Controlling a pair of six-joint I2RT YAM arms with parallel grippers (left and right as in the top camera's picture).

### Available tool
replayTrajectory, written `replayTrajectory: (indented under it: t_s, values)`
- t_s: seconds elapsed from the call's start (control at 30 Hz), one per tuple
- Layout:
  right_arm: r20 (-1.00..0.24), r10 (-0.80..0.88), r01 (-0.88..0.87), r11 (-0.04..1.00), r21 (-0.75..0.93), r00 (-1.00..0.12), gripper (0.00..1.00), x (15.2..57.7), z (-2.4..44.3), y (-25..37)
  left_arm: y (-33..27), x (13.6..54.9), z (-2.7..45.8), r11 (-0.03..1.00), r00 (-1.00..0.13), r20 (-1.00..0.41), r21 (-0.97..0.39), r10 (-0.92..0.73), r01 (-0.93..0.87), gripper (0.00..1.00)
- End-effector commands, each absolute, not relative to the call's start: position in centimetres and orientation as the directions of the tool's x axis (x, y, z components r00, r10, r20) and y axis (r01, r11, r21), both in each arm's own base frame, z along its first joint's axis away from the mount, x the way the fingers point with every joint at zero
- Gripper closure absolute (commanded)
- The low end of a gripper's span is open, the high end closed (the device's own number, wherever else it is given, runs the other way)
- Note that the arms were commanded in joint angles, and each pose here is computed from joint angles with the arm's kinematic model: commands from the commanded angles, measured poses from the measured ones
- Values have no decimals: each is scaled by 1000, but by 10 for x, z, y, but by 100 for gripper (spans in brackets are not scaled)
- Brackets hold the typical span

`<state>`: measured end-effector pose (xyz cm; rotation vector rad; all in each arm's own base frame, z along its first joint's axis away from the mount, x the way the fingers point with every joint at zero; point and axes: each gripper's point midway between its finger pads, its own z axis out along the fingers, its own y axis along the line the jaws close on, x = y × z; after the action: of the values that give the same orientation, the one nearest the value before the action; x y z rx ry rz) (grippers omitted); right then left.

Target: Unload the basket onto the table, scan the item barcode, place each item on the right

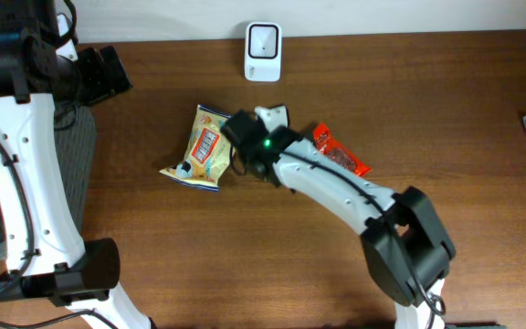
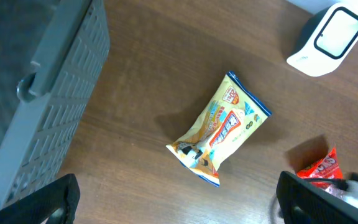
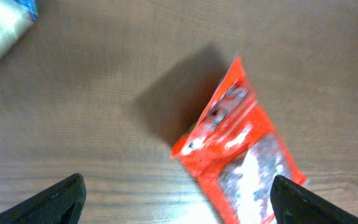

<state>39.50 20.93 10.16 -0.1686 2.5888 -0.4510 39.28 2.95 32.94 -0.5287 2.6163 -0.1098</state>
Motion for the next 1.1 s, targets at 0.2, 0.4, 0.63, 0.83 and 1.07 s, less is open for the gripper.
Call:
replayTrajectory:
  t_s: [0.2, 0.4, 0.63, 0.83, 1.07]
  values:
    - [-159, -425, -423, 905, -53, -891, 4, 404, 107, 129, 33, 392, 331, 916, -808, -433, -169, -400, -363, 1]
    - [-135, -477, -486, 874, 34, -868, 3, 406, 58, 112, 33, 392, 331, 916, -808, -433, -169, -400, -363, 1]
    - [-95, -519, -523, 852, 22, -849, 7, 401, 9, 113, 33, 392, 331, 916, -808, -433, -169, -400, -363, 1]
    - [-108, -418, -424, 905, 38, -902, 63, 406, 4, 117, 33, 392, 331, 916, -808, -433, -169, -400, -363, 1]
    - [-344, -99, -177, 963, 201, -934, 96, 475, 64, 154, 33, 392, 331, 916, -808, -433, -169, -400, -363, 1]
